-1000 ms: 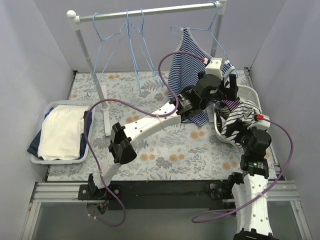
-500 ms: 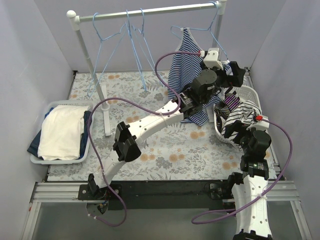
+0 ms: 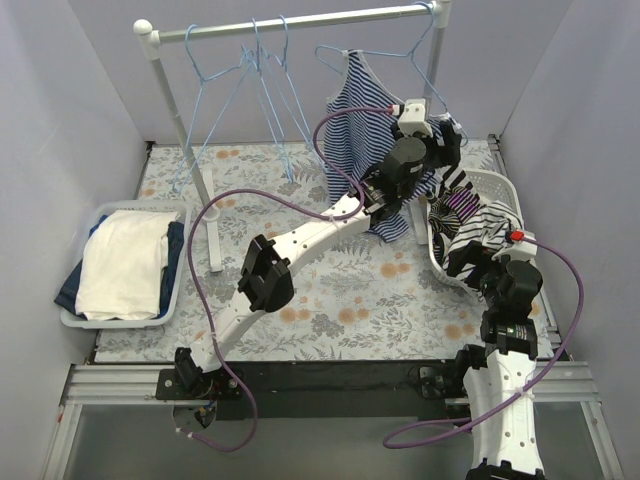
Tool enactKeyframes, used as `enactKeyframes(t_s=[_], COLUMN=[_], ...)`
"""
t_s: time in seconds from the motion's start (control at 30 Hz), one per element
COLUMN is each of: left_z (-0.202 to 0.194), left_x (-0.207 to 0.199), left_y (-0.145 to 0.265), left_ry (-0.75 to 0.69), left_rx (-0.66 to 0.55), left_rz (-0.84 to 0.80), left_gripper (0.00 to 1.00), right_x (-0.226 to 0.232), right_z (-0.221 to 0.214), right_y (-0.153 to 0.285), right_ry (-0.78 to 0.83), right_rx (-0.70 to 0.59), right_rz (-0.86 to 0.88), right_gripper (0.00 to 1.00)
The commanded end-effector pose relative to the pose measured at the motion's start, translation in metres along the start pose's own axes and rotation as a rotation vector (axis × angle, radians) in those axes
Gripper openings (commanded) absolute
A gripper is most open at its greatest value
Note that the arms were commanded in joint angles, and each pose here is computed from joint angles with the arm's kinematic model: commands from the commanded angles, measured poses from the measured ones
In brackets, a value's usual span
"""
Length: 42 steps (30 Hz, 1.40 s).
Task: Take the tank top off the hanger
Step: Pick up the hanger.
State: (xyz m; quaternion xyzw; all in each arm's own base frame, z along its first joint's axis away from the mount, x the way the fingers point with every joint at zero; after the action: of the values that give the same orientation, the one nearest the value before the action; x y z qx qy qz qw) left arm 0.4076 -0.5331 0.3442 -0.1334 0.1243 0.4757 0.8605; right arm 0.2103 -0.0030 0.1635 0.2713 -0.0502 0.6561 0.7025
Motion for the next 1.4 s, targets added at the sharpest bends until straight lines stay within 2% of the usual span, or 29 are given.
enactKeyframes(t_s=[0.0, 0.13, 0.33, 0.5, 0.63, 0.7, 0.73, 0.83, 0.87, 0.9, 0.93, 0.97, 1.0, 1.07, 1.1, 1.13, 1.23, 1.37], left_z=[0.052, 0.058, 0.061, 0.063, 0.061, 0.074, 0.061, 0.085, 0.073, 0.094, 0.098, 0.082, 0.084, 0.094, 0.080, 0.091, 0.077, 0.081], left_x=[-0.003, -0.003, 0.000, 0.005, 0.011, 0.012, 0.018, 0.020, 0.025, 0.023, 0.024, 0.031, 0.032, 0.037, 0.044, 0.044, 0.054, 0.063], left_y=[0.008, 0.010, 0.016, 0.022, 0.032, 0.043, 0.048, 0.071, 0.078, 0.092, 0.098, 0.105, 0.112, 0.129, 0.136, 0.146, 0.162, 0.181], left_ry=[-0.003, -0.010, -0.037, -0.073, -0.106, -0.106, -0.130, -0.129, -0.143, -0.125, -0.117, -0.133, -0.121, -0.117, -0.122, -0.114, -0.119, -0.119], left_rx=[-0.093, -0.099, -0.083, -0.064, -0.009, -0.004, 0.039, 0.046, 0.085, 0.066, 0.071, 0.117, 0.126, 0.130, 0.175, 0.165, 0.215, 0.225], left_rz=[0.018, 0.016, 0.025, 0.040, 0.057, 0.060, 0.071, 0.052, 0.051, 0.039, 0.036, 0.034, 0.033, 0.035, 0.048, 0.041, 0.042, 0.052], left_gripper=[0.70, 0.60, 0.33, 0.00, 0.00, 0.00, 0.07, 0.47, 0.53, 0.62, 0.68, 0.78, 0.80, 0.81, 0.82, 0.82, 0.83, 0.83], right_x=[0.006, 0.005, 0.012, 0.023, 0.031, 0.035, 0.038, 0.049, 0.056, 0.058, 0.061, 0.064, 0.070, 0.074, 0.078, 0.088, 0.102, 0.113], right_z=[0.006, 0.005, 0.006, 0.017, 0.031, 0.038, 0.042, 0.055, 0.065, 0.071, 0.074, 0.080, 0.092, 0.098, 0.101, 0.107, 0.112, 0.113], right_y=[0.000, -0.001, -0.002, 0.000, 0.001, -0.001, -0.004, -0.009, -0.009, -0.009, -0.011, -0.011, -0.009, -0.014, -0.015, -0.015, -0.017, -0.021], right_ry=[0.003, 0.003, -0.023, -0.063, -0.079, -0.108, -0.114, -0.159, -0.158, -0.167, -0.191, -0.189, -0.176, -0.171, -0.160, -0.139, -0.104, 0.037], right_rx=[-0.019, -0.014, -0.029, -0.065, -0.106, -0.143, -0.158, -0.191, -0.232, -0.251, -0.255, -0.281, -0.323, -0.327, -0.327, -0.321, -0.290, -0.247], right_rz=[0.033, 0.028, 0.072, 0.124, 0.144, 0.172, 0.190, 0.249, 0.289, 0.301, 0.316, 0.333, 0.365, 0.385, 0.411, 0.464, 0.507, 0.457], right_gripper=[0.99, 0.99, 0.99, 0.99, 0.99, 0.99, 0.99, 0.99, 0.99, 0.99, 0.99, 0.99, 0.99, 0.99, 0.99, 0.99, 0.99, 0.99])
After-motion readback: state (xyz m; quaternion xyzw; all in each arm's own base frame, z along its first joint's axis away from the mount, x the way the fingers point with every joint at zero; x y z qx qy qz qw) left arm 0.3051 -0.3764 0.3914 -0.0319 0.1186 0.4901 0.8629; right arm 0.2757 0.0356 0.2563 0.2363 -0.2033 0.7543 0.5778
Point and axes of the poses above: each gripper's point midway between its finger pads, its own y axis back along the fingers, its own x axis along the line the jaws close on, z = x × y, the point moved 4 cm from there along y, back along the fingers, and after that the axes turned 8 degrees about -y, right-handed, at the moved point
